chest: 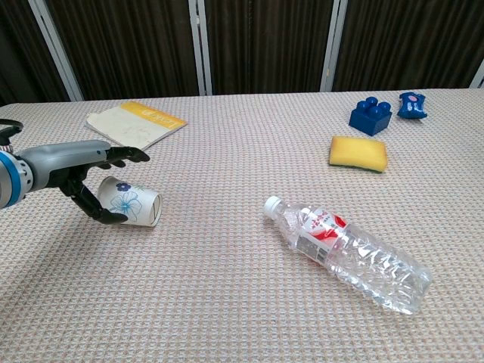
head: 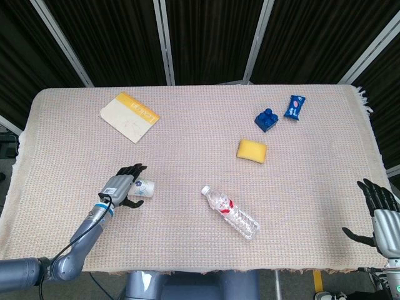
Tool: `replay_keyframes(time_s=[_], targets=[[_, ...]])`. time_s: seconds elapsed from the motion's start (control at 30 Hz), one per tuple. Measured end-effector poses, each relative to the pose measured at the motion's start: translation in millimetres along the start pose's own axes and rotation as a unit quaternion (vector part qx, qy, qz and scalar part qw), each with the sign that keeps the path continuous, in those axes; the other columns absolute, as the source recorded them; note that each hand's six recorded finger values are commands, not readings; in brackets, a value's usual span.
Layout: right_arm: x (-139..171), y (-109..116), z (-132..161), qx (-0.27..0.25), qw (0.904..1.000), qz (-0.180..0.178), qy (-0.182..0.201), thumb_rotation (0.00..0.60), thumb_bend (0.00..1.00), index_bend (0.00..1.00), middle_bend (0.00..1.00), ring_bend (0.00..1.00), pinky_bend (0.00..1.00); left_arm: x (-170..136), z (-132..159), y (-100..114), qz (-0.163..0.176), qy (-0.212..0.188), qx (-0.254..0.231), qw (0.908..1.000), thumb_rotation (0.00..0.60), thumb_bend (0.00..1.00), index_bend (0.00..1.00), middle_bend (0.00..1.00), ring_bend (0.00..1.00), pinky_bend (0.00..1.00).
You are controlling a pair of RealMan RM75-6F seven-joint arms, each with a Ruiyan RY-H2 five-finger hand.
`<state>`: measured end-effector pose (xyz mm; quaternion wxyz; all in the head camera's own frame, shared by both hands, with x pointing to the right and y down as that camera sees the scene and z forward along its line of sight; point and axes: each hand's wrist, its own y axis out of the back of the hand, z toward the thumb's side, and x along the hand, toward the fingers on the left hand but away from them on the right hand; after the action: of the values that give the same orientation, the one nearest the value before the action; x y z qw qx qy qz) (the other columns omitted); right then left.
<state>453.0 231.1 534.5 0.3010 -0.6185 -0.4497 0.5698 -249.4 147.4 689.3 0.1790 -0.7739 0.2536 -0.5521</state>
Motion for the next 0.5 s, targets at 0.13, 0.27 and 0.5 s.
replay_keyframes(time_s=[0.13,0.27,0.5], targets=[[0,1,0,-0.001,1.0000,-0.001,0.000,0.600,0.04,0.00,0.00,0.00,0.00,3,12,1,-0.001,-0.003,0.041,0.9991,0.600,0.20,0.13,0.00,0.00,0.00],[0,2,-1,-0.003,1.0000,-0.002,0.001,0.600,0.04,0.00,0.00,0.00,0.00,6,22,2,0.002,0.001,0.100,0.9950,0.600,0.20,0.23,0.00,0.00,0.00],[0,3,1,-0.003,1.0000,-0.001,0.009,0.600,0.04,0.00,0.00,0.00,0.00,16,37,-1,0.021,0.036,0.221,0.9744,0.600,0.20,0.24,0.00,0.00,0.00]])
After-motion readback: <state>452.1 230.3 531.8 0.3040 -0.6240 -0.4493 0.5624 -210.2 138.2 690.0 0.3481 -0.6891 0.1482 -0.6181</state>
